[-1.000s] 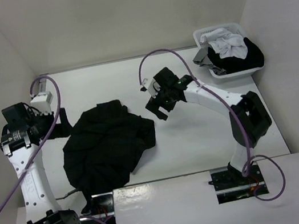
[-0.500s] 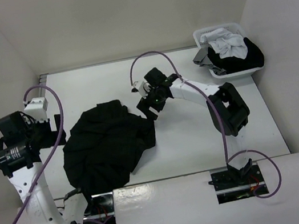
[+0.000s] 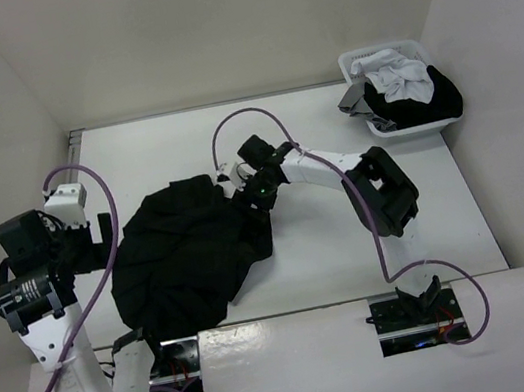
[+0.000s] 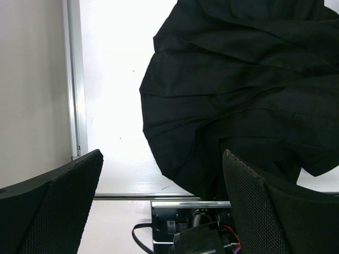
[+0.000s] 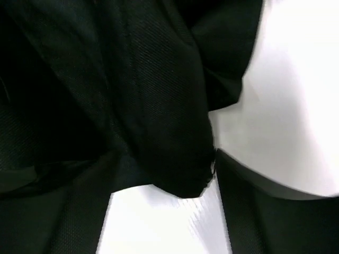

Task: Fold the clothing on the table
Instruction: Flatten the skirt out

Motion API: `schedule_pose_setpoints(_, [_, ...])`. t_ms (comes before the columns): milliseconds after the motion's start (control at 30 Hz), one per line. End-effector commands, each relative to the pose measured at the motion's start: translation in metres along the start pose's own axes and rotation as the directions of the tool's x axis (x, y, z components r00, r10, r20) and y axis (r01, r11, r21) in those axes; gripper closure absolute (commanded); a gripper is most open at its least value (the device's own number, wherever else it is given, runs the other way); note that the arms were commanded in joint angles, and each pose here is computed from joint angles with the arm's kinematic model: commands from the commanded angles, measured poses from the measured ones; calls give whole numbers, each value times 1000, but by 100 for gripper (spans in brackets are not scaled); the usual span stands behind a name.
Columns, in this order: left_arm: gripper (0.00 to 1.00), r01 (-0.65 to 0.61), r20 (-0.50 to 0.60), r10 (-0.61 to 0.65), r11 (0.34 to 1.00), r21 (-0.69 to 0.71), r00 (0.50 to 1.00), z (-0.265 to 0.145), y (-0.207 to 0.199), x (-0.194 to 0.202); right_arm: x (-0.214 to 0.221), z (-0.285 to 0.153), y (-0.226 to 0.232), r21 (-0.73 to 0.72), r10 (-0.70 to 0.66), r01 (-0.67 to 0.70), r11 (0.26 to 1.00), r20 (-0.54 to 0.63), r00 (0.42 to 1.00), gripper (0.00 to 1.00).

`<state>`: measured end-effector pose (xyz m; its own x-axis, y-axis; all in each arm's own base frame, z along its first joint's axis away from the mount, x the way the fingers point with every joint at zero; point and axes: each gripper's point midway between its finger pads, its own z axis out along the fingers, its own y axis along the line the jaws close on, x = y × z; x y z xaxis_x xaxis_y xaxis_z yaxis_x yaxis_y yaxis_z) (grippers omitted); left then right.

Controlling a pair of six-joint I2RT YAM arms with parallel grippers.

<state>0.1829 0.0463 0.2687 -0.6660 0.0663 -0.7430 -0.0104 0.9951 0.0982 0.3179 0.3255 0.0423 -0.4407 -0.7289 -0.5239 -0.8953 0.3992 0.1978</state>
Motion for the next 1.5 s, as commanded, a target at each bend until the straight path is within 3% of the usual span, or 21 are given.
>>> schedule_pose_setpoints(0, [0, -19, -9, 19, 1000, -1, 1000, 0, 0, 5, 9, 10, 9, -42, -13, 12, 999, -19, 1000, 28])
schedule_pose_setpoints(33, [0, -19, -9, 19, 1000, -1, 1000, 0, 0, 5, 9, 10, 9, -42, -22, 21, 999, -19, 1000, 31])
schedule_pose_setpoints(133, [0, -28, -9, 28, 1000, -1, 1000, 0, 0, 5, 19, 18, 6, -41, -13, 11, 999, -44, 999, 57])
schedule_pose_setpoints(167, [0, -28, -9, 28, 1000, -1, 1000, 0, 0, 5, 19, 18, 5, -31, -13, 11, 999, -47, 999, 76])
schedule_pose_setpoints(267, [0, -35, -11, 35, 999, 20, 999, 2, -2, 5, 21, 20, -1, -9, -12, 11, 1000, -59, 998, 99])
schedule_pose_setpoints(400, [0, -72, 7, 71, 993, 91, 997, 5, -12, 1, 1, 11, -14, 66, -21, 23, 998, -23, 999, 100])
schedule_pose_setpoints(633, [0, -144, 26, 142, 962, 233, 990, 20, -28, -7, -60, -46, -79, 162, 156, -188, 969, 190, 969, 100])
schedule_pose_setpoints(867, [0, -169, 80, 150, 917, 361, 985, 45, -44, -33, -76, -90, -128, 179, 272, -337, 924, 312, 910, 100])
schedule_pose_setpoints(933, [0, -154, 52, 145, 899, 410, 988, 56, -57, -35, -75, -90, -135, 211, 284, -357, 910, 311, 907, 100])
schedule_pose_setpoints(967, [0, -153, 49, 146, 891, 427, 988, 59, -62, -37, -72, -91, -141, 244, 285, -365, 898, 309, 907, 100])
schedule_pose_setpoints(1067, [0, -155, 40, 153, 880, 449, 987, 68, -68, -39, -55, -89, -155, 330, 321, -411, 850, 294, 900, 77])
schedule_pose_setpoints(1100, [0, -160, 49, 154, 881, 446, 987, 69, -68, -41, -50, -90, -162, 369, 323, -417, 830, 292, 900, 68])
schedule_pose_setpoints(1167, [0, -162, 36, 163, 884, 438, 986, 72, -67, -40, -35, -112, -187, 491, 357, -481, 726, 327, 875, 38])
schedule_pose_setpoints(1267, [0, -176, 28, 180, 899, 401, 983, 77, -62, -36, -8, -150, -220, 575, 414, -566, 591, 387, 824, 24])
schedule_pose_setpoints(1333, [0, -169, 11, 177, 913, 371, 984, 80, -57, -30, 4, -177, -223, 609, 406, -572, 549, 404, 820, 23])
schedule_pose_setpoints(1400, [0, -151, 13, 156, 928, 341, 988, 80, -54, -28, 8, -190, -203, 632, 364, -506, 587, 352, 862, 20])
schedule_pose_setpoints(1467, [0, -121, 13, 122, 953, 276, 992, 80, -45, -31, -7, -183, -166, 646, 241, -347, 679, 251, 938, 18])
